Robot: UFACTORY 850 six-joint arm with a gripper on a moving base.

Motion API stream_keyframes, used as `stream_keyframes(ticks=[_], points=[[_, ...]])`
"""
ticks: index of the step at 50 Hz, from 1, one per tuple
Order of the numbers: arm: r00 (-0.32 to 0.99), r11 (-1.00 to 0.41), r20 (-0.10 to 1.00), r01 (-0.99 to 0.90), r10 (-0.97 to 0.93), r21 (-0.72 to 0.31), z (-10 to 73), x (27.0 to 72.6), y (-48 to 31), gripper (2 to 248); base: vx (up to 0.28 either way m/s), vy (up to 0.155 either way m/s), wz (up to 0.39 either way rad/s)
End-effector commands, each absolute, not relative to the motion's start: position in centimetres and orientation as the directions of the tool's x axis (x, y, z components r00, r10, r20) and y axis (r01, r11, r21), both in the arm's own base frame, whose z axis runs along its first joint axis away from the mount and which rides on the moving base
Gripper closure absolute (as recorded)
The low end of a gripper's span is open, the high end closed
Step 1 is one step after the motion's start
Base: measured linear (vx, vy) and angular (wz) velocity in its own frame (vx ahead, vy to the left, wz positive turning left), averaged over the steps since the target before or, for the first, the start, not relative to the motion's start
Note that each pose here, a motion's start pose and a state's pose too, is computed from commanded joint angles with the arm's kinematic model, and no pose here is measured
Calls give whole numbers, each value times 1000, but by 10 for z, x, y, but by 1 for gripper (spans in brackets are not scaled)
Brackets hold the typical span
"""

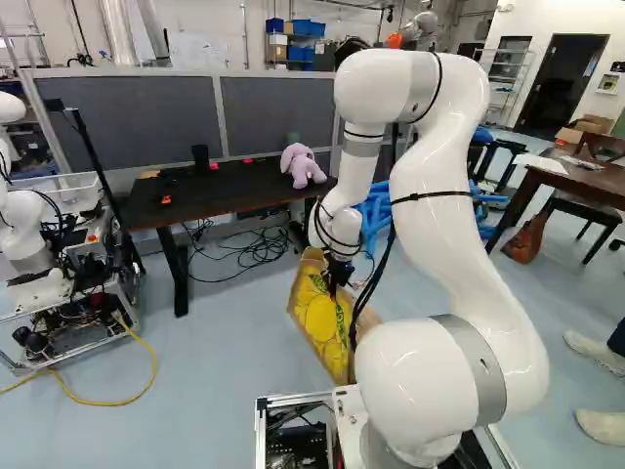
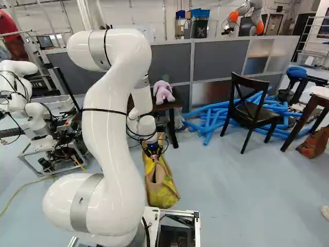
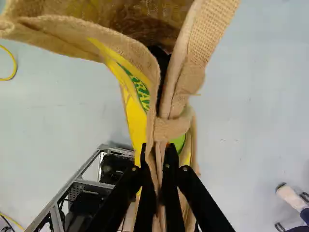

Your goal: Pick up the bag on the ground and place it on the table

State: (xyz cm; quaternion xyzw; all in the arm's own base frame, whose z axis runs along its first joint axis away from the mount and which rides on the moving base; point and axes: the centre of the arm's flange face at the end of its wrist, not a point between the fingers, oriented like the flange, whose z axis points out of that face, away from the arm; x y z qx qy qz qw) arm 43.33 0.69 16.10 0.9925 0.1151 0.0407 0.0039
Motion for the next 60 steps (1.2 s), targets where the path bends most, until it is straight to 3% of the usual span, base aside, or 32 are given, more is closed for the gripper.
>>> stream_keyframes(ticks=[60], points=[[967,-976,131,216,218,31,247,432,2,228,0,0,0]])
